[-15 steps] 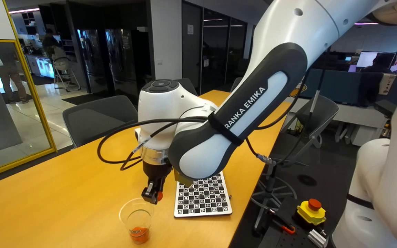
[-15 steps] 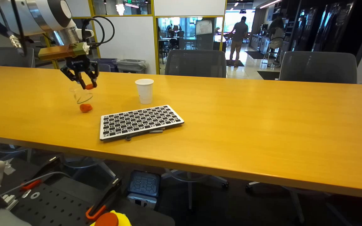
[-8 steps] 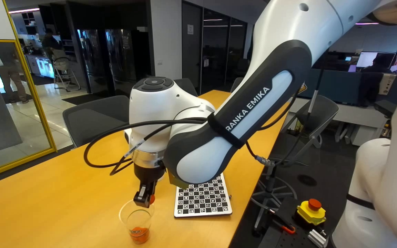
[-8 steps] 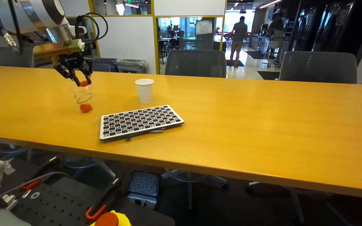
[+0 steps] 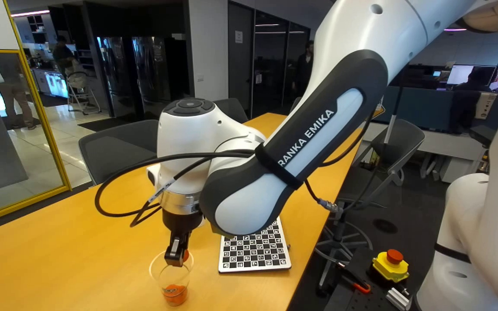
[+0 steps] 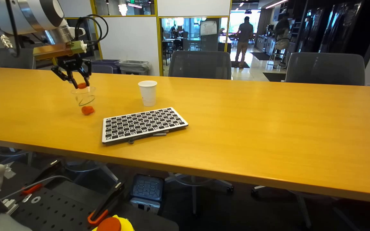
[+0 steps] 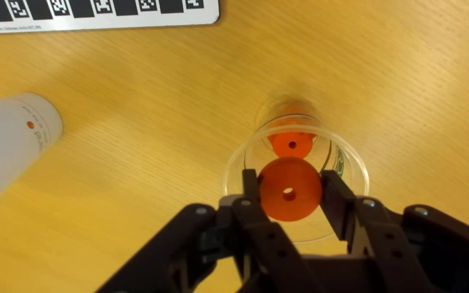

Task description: Put the blue circle into the white cup then the orange circles inside the transparent cup.

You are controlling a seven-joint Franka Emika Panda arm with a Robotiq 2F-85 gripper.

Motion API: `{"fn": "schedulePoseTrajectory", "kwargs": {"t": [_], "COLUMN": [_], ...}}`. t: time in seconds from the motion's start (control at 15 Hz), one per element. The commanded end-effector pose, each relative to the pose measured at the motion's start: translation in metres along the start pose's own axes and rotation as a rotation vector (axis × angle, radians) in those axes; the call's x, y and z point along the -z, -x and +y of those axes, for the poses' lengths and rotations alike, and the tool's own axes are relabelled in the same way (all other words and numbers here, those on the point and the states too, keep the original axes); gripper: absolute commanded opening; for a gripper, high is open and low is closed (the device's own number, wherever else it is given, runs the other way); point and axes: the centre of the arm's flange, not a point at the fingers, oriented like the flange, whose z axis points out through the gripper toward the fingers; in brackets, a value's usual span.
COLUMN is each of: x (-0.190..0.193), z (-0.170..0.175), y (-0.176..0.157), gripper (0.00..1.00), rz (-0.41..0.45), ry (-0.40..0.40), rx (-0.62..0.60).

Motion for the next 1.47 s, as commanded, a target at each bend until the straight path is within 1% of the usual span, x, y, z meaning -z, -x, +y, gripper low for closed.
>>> {"fn": "schedulePoseTrajectory", "kwargs": {"t": [0.0,0.07,0.13,0.2,0.27,0.33,0.4,0.53,0.6,0.67,0.8,1.0,1.13,1.27,1.4], "x": [0.003,0.002,0.002,0.001,0.001,0.000,0.000,-0.001,0.000,0.005,0.019,0.046,0.063,0.083,0.099], "z": [0.006,0.007,0.008,0.009,0.009,0.011,0.011,0.015,0.018,0.025,0.040,0.068,0.087,0.101,0.107], "y": [-0.012,-0.013,-0.013,-0.014,-0.014,-0.014,-0.015,-0.014,-0.012,-0.006,0.008,0.035,0.057,0.084,0.111], "gripper": [0.25,0.25,0.42,0.67,0.68,0.73,0.82,0.95,1.00,1.00,1.00,1.00,1.00,1.00,1.00], "rz": [0.025,0.024,0.023,0.022,0.022,0.021,0.019,0.012,-0.002,-0.024,-0.049,-0.099,-0.152,-0.206,-0.249], "ry": [-0.029,-0.034,-0.038,-0.043,-0.047,-0.053,-0.056,-0.057,-0.047,-0.021,0.007,0.055,0.069,0.068,0.068], "rx": [0.024,0.027,0.030,0.030,0.032,0.032,0.034,0.027,0.017,-0.008,-0.079,-0.235,-0.338,-0.403,-0.455]}}
